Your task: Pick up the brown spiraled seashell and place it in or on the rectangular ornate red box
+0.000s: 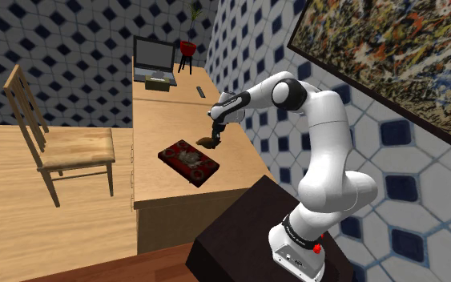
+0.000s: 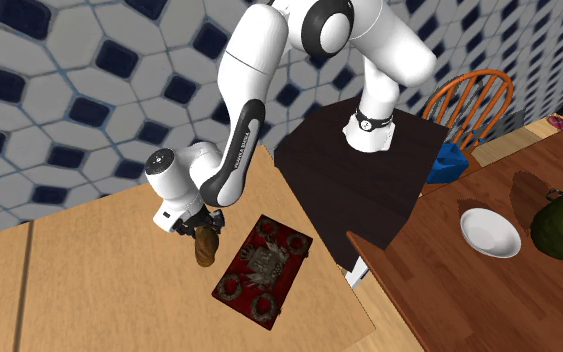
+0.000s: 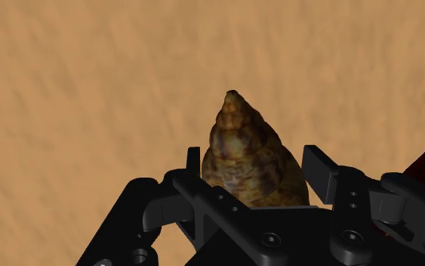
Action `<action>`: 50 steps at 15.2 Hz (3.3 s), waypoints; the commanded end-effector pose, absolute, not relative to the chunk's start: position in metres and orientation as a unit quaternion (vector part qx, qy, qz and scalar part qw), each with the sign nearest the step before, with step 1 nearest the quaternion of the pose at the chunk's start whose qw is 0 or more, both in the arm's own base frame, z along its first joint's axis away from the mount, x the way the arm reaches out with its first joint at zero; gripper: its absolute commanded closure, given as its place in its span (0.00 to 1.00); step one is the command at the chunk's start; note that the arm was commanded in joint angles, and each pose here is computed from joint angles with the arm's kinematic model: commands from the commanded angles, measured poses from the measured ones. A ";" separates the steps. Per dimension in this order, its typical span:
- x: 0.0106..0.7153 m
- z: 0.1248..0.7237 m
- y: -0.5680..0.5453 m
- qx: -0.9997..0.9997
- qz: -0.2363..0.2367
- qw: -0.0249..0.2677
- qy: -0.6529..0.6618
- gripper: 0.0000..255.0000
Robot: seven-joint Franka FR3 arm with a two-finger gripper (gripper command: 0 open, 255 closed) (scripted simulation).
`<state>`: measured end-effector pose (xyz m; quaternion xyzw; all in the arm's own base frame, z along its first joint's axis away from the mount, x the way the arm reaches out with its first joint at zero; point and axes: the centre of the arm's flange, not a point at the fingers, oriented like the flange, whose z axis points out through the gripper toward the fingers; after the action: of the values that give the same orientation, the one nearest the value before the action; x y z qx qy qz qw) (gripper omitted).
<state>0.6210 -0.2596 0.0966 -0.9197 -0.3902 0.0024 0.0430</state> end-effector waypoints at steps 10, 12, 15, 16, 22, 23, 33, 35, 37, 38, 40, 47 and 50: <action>0.621 0.123 -0.259 -0.920 0.002 0.043 -0.390 1.00; 0.621 0.133 -0.259 -0.920 0.002 0.043 -0.390 1.00; 0.621 0.149 -0.259 -0.920 0.002 0.043 -0.390 1.00; 0.621 0.155 -0.259 -0.920 0.002 0.043 -0.390 1.00; 0.621 0.186 -0.259 -0.920 0.002 0.043 -0.390 1.00; 0.621 0.191 -0.259 -0.920 0.002 0.043 -0.390 1.00; 0.604 0.217 -0.195 -0.920 0.002 0.043 -0.390 1.00; 0.597 0.217 -0.170 -0.920 0.002 0.043 -0.390 1.00; 0.590 0.217 -0.144 -0.920 0.002 0.043 -0.390 1.00; 0.587 0.218 -0.132 -0.920 0.002 0.043 -0.390 1.00; 0.580 0.218 -0.106 -0.920 0.002 0.043 -0.390 1.00; 0.567 0.203 -0.060 -0.920 0.002 0.043 -0.390 1.00; 0.567 0.187 -0.060 -0.920 0.002 0.043 -0.390 1.00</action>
<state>0.5677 -0.0605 0.1922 -0.9196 -0.3905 0.0017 0.0427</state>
